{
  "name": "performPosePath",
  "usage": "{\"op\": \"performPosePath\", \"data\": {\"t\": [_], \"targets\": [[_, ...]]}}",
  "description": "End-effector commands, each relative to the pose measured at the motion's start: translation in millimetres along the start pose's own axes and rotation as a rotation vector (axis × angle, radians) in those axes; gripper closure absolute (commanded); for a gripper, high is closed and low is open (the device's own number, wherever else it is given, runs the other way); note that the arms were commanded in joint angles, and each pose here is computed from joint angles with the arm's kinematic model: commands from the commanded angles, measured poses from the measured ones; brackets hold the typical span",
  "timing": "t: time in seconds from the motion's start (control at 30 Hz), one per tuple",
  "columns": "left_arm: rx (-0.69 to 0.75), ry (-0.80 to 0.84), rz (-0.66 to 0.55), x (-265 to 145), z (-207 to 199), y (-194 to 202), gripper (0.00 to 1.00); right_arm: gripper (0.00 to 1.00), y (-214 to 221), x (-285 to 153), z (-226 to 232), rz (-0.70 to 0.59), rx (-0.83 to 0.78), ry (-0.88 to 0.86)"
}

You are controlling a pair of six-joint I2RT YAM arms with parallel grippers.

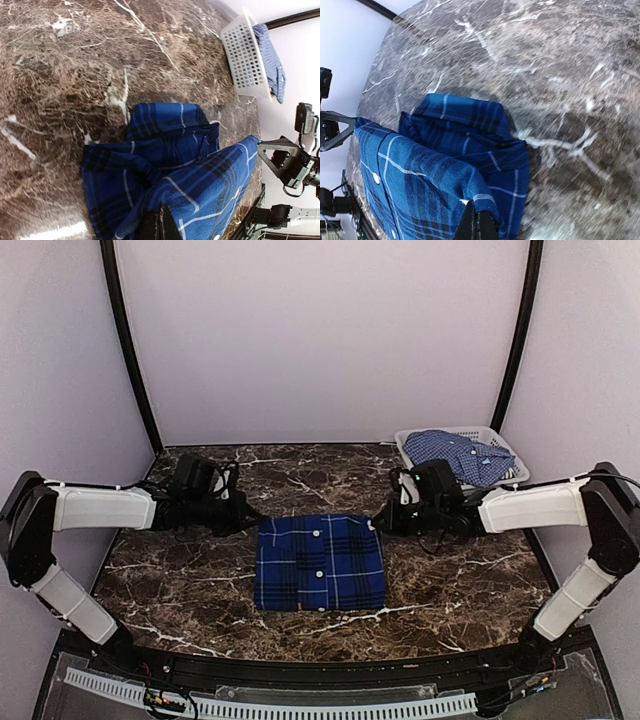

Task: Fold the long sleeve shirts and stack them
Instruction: Fold the 2/3-rectangle-folded shirt at the center of the board, then smooth out the square-folded shirt at the center of the board.

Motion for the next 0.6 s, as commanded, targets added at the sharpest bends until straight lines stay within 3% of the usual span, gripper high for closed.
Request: {"op": "performPosePath", "data": {"t": [0.0, 0.03, 0.07, 0.1, 0.17, 0.23, 0.3, 0.4, 0.57], "targets": [[0.063, -0.018, -0.022, 23, 11, -35, 1.0, 1.0, -41, 18, -15, -0.068, -0.025, 0.045], [0.057, -0.03, -0.026, 30, 17, -46, 1.0, 0.92, -50, 21, -17, -0.078, -0.025, 0.047], [0.075, -0.026, -0.038, 33, 14, -57, 0.9, 0.82, -57, 25, -20, -0.076, -0.024, 0.053], [0.063, -0.051, -0.025, 39, 24, -61, 0.7, 0.72, -65, 26, -18, -0.074, -0.028, 0.053], [0.081, -0.081, -0.025, 40, 25, -77, 0.48, 0.61, -76, 25, -12, -0.077, -0.051, 0.066], [0.112, -0.122, -0.045, 34, 21, -90, 0.33, 0.52, -79, 19, -5, -0.084, -0.071, 0.084], [0.134, -0.127, -0.061, 25, 14, -97, 0.29, 0.5, -77, 14, 5, -0.087, -0.105, 0.117], [0.13, -0.098, -0.027, 16, 4, -86, 0.34, 0.54, -58, 15, 30, -0.067, -0.175, 0.113], [0.137, -0.025, 0.059, 17, -22, -43, 0.54, 0.66, -17, 35, 59, 0.02, -0.249, 0.079]]}}
Point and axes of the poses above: each gripper's point midway between its finger pads, its own x axis out along the fingers, its own z axis along the line the jaws close on, y = z × x, the point moved 7 cm from there along -x, back along the fingers, and after that the axes turned 6 degrees about x, right-handed, at the moved point
